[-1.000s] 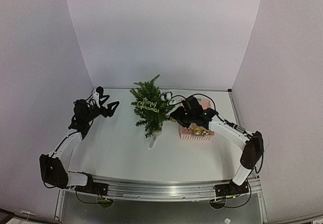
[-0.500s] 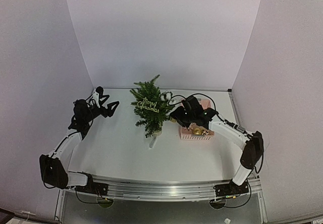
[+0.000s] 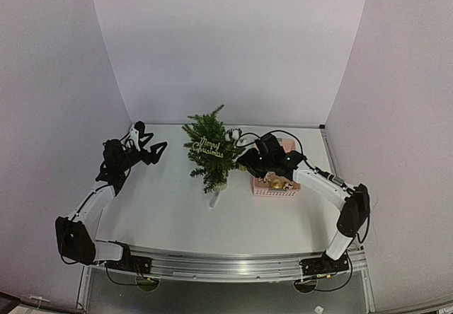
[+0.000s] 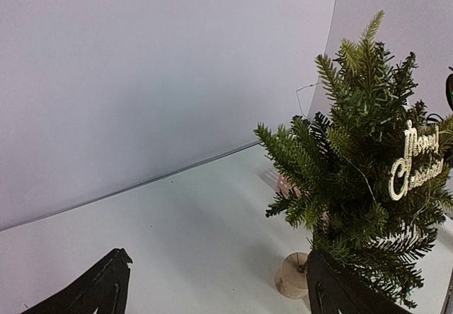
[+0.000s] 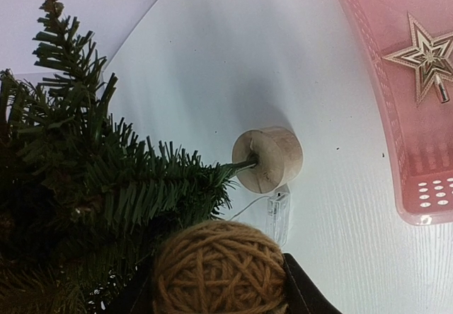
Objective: Decorate the small christmas tree
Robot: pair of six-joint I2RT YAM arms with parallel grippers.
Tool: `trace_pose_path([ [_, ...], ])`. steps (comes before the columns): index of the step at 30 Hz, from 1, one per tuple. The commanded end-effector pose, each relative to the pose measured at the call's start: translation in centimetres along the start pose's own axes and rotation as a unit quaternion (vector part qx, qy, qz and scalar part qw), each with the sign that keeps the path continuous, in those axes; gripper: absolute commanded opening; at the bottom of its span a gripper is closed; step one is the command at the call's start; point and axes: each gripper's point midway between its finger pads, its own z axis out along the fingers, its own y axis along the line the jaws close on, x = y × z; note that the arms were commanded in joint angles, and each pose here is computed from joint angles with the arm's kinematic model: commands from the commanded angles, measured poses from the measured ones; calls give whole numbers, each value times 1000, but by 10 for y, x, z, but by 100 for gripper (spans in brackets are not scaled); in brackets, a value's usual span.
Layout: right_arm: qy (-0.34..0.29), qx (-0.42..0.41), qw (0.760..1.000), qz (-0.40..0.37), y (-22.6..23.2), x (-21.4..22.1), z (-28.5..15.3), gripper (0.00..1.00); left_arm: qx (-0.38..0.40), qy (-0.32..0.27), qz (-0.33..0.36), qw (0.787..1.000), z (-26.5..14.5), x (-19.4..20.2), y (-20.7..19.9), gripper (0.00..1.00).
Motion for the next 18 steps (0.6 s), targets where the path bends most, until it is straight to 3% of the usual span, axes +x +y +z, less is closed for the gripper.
trace_pose_path([
  [1,5,-12,1000,-1,11,2,-1,46,-5,-28,26,999,-7,-25,-2,87],
  [18,5,-14,1000,2,13,2,-2,49,-5,-28,26,999,-7,-25,-2,87],
])
